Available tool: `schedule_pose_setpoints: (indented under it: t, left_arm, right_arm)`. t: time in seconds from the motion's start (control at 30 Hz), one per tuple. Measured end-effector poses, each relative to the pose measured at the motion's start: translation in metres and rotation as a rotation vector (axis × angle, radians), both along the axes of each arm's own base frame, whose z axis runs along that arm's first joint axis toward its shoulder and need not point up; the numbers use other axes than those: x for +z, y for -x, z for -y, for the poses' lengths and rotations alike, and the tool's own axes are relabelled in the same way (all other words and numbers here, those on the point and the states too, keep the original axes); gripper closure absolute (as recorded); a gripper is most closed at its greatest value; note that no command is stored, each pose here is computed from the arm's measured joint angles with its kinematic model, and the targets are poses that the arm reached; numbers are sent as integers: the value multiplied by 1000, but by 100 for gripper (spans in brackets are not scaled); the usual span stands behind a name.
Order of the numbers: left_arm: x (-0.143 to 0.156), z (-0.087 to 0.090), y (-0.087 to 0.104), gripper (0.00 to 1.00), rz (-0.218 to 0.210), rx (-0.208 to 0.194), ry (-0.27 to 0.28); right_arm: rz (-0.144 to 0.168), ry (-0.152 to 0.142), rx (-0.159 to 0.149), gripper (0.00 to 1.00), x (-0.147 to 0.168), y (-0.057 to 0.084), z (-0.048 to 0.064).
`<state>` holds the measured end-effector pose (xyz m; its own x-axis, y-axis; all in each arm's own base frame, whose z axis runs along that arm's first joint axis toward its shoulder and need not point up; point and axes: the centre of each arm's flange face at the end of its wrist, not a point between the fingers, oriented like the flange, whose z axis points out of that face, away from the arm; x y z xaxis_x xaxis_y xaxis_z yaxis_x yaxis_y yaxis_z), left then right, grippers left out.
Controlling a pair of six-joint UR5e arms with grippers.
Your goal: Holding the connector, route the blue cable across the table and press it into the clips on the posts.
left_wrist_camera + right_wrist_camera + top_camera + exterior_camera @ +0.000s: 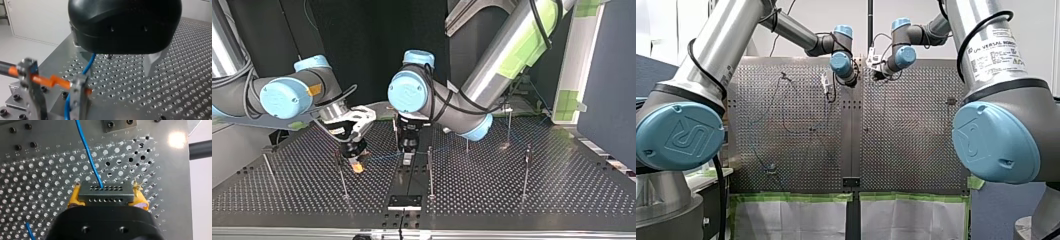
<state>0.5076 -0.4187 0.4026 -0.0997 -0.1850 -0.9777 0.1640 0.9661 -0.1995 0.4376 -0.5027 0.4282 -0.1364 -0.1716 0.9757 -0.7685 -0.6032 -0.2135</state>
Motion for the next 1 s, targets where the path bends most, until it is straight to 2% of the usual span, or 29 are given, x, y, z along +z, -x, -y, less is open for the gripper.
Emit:
schedule_pose_setpoints:
  t: [0.03, 0.07, 0.1, 0.13, 0.17, 0.23, 0.4, 0.53, 0.73, 0.9, 1.0]
  left_arm:
    - [0, 1, 1, 45, 0, 5, -2]
    - [0, 1, 2, 60, 0, 10, -4]
    - [0, 1, 2, 60, 0, 14, -6]
    - [0, 1, 3, 83, 0, 18, -7]
    - [0, 1, 3, 96, 0, 22, -8]
    - [0, 1, 4, 100, 1, 32, -10]
    - [-5, -1, 6, 100, -6, 60, -16]
    - [-21, -5, 10, 100, -30, 75, -35]
    - [-47, -9, 21, 100, -65, 94, -63]
    - [-68, -11, 27, 100, -74, 93, -65]
    - [-80, -12, 31, 100, -76, 83, -59]
  right_arm:
    - [0, 0, 0, 100, 0, 0, 0]
    - [0, 0, 0, 100, 0, 0, 0]
    - [0, -1, 0, 100, 0, 0, 0]
    - [0, -1, 0, 100, 0, 0, 0]
    - [0, -1, 0, 100, 0, 0, 0]
    - [-1, -1, 0, 100, 0, 0, 0]
    - [-2, -3, 5, 100, -1, -2, -3]
    - [-9, -14, 6, 100, -7, -2, -4]
    - [-32, -51, -2, 100, -30, 3, -8]
    - [-50, -84, -15, 100, -52, 9, -12]
    - [-48, -96, -23, 100, -64, 12, -12]
